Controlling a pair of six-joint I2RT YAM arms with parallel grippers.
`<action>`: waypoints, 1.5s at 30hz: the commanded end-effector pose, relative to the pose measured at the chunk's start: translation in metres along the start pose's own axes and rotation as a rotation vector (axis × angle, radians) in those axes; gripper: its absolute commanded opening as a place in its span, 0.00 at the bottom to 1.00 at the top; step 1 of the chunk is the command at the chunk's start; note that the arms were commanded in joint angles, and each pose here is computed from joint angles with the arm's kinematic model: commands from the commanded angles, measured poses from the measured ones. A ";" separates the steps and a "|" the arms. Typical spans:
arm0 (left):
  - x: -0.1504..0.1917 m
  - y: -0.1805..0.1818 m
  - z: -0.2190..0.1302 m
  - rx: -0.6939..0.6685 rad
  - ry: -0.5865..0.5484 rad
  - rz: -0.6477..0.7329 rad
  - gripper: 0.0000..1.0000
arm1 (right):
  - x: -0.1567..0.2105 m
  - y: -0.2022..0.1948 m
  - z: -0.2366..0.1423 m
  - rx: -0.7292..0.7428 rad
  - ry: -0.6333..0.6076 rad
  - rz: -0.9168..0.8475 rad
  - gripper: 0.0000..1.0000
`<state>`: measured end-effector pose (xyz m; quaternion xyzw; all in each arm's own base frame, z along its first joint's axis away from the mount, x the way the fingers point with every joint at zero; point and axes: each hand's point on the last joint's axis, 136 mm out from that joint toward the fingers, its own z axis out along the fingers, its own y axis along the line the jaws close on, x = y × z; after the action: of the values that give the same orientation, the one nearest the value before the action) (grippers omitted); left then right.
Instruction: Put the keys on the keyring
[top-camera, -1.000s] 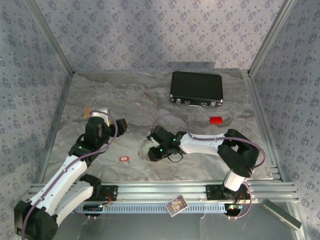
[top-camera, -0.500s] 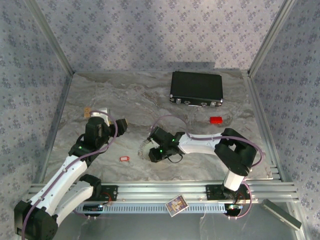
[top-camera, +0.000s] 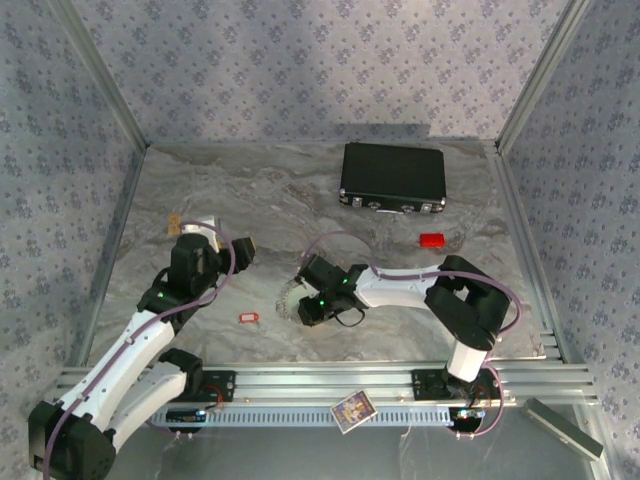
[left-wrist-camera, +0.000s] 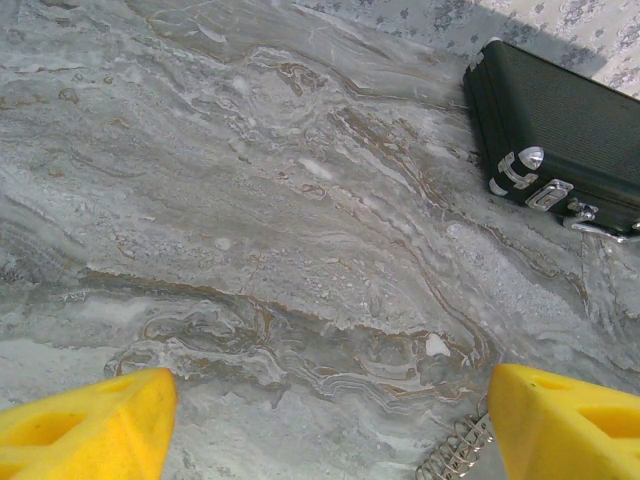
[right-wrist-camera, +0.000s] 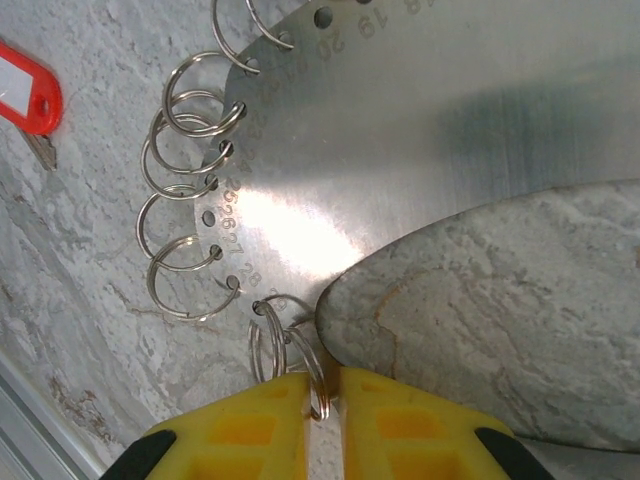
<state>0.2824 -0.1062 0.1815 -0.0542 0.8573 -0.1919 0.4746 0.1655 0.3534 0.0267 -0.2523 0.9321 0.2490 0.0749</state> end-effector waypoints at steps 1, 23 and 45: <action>0.000 0.004 -0.001 -0.012 -0.003 -0.011 0.81 | 0.000 0.001 0.005 -0.003 0.016 0.009 0.16; -0.001 0.005 -0.001 -0.018 -0.008 -0.007 0.81 | -0.009 0.007 0.007 -0.004 0.010 -0.016 0.09; 0.002 0.005 0.005 -0.024 0.008 0.003 0.81 | 0.019 -0.016 -0.016 0.262 0.116 -0.244 0.00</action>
<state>0.2839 -0.1060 0.1762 -0.0551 0.8620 -0.1866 0.4682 0.1599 0.3348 0.0297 -0.3519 0.9230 0.1248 0.0925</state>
